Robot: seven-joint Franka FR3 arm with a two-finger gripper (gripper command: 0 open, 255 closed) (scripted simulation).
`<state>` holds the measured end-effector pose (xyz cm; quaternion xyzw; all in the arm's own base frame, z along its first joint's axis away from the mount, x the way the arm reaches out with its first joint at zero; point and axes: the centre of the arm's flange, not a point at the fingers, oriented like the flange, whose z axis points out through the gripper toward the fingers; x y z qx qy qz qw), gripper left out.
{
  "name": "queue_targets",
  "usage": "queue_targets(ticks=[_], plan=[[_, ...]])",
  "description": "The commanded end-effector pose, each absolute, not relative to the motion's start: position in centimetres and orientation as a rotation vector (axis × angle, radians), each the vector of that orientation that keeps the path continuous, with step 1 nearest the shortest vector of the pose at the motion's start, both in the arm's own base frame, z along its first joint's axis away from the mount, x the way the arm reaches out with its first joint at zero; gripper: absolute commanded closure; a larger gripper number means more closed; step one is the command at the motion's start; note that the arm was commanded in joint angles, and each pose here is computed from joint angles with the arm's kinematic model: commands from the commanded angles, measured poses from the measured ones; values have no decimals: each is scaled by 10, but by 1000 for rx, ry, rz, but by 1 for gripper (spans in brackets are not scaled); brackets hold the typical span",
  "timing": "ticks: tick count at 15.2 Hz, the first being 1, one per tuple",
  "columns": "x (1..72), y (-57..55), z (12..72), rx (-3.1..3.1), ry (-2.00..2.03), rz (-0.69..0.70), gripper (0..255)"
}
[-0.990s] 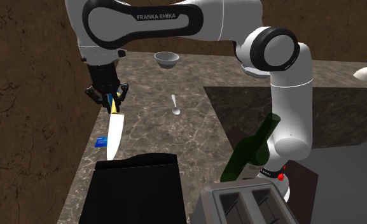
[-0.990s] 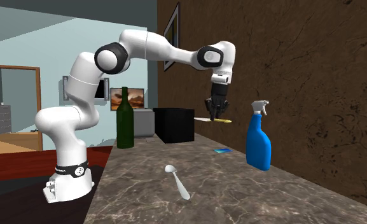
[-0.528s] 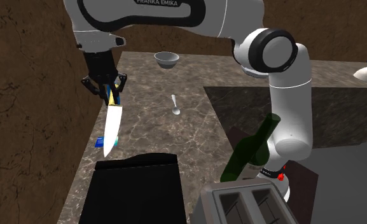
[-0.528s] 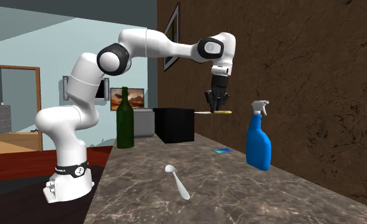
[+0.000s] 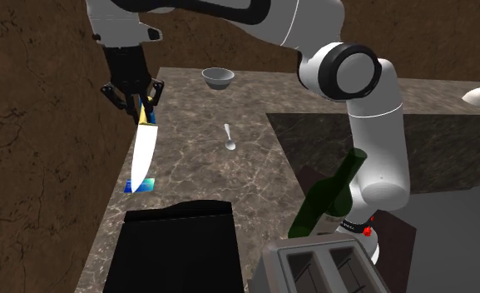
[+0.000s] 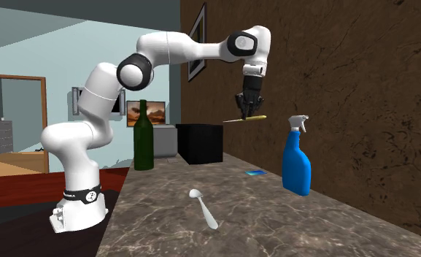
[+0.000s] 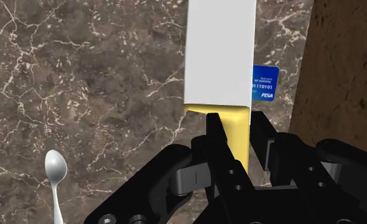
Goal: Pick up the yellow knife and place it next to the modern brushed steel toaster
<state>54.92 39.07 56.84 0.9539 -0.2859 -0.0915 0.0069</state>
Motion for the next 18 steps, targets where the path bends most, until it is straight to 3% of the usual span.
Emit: queue_targets(ticks=[1, 8, 18], plan=[[548, 391, 580, 2983, -895, -287, 255], [548, 391, 613, 2983, -895, -287, 255], [424, 439, 613, 2983, -895, -287, 255]])
